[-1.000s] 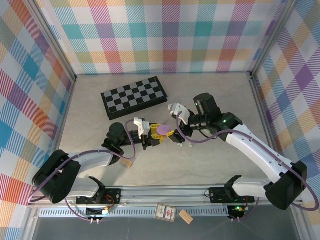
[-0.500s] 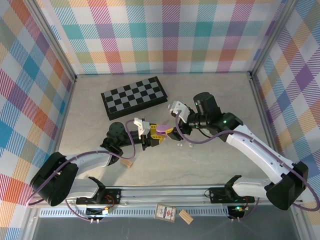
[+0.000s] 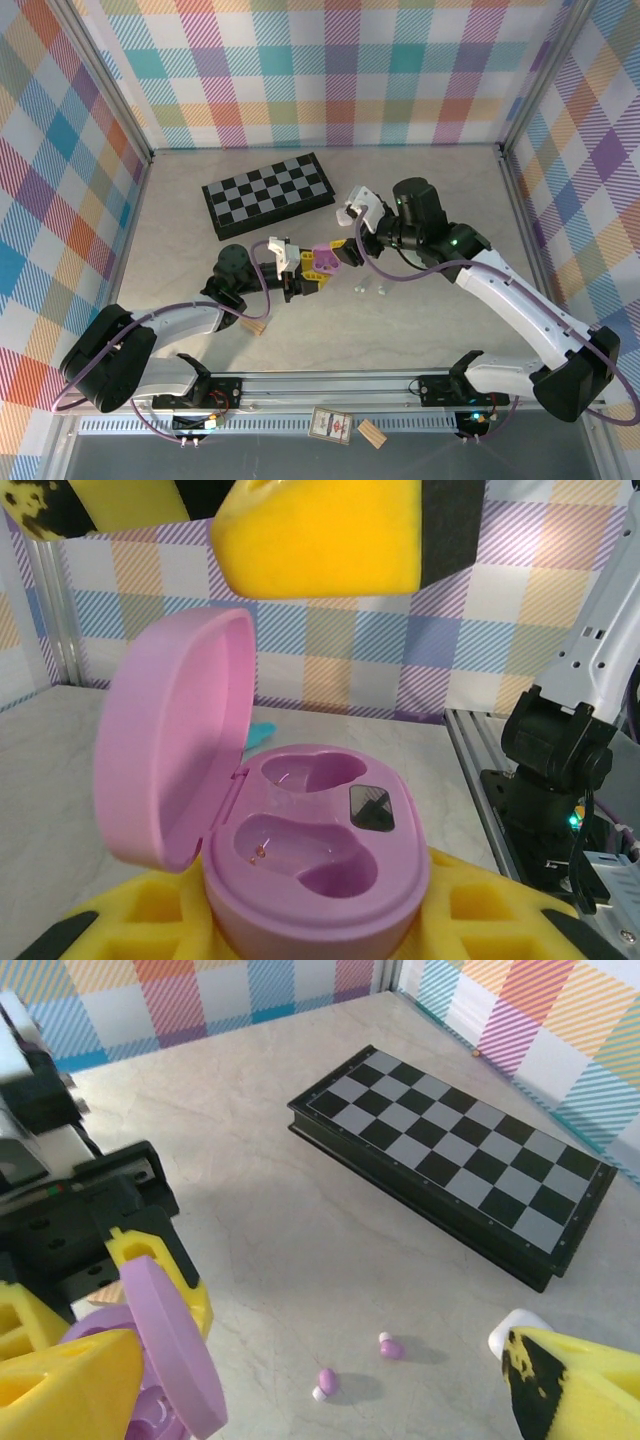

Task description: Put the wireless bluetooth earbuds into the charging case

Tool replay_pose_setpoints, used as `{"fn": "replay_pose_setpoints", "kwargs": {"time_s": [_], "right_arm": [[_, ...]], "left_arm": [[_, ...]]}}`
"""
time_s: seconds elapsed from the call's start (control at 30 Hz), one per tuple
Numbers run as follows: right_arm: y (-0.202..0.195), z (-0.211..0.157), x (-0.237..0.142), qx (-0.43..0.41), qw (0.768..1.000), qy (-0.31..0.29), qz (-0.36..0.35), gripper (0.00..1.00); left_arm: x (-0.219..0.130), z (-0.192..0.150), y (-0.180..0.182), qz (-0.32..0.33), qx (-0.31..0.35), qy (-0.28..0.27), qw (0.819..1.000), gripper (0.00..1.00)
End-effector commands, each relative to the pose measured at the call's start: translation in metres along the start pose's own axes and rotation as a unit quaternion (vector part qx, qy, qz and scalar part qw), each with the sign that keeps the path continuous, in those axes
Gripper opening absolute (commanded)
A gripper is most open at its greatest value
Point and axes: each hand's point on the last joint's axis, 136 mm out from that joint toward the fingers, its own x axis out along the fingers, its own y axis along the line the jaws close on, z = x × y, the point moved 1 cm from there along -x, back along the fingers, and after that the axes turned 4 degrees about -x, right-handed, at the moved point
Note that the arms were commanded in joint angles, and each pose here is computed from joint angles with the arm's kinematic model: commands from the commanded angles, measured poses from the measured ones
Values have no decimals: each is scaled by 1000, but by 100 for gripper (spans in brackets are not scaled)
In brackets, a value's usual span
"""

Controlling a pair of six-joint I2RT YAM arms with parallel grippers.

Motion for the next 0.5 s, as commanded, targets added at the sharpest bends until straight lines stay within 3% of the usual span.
{"fn": "replay_pose_setpoints", "kwargs": {"time_s": [0.0,0.07,0.2,0.3,0.47], "right_arm": [[7,33,-23,14,997,-74,11,93],[1,37,-30,47,994,-97,7,93],[-43,21,-37,222,968,-115,-26,89],[-68,-9,-26,328,940,-81,-46,86],[-75,-58,12,395,918,3,-43,86]], "left_arm": [[-6,10,-5,-3,38,-23,999,29],[-9,7,-2,4,36,-24,999,29],[-17,7,4,18,30,-39,999,29],[-24,7,8,30,26,-49,998,29],[-36,7,12,51,27,-54,997,30]]}}
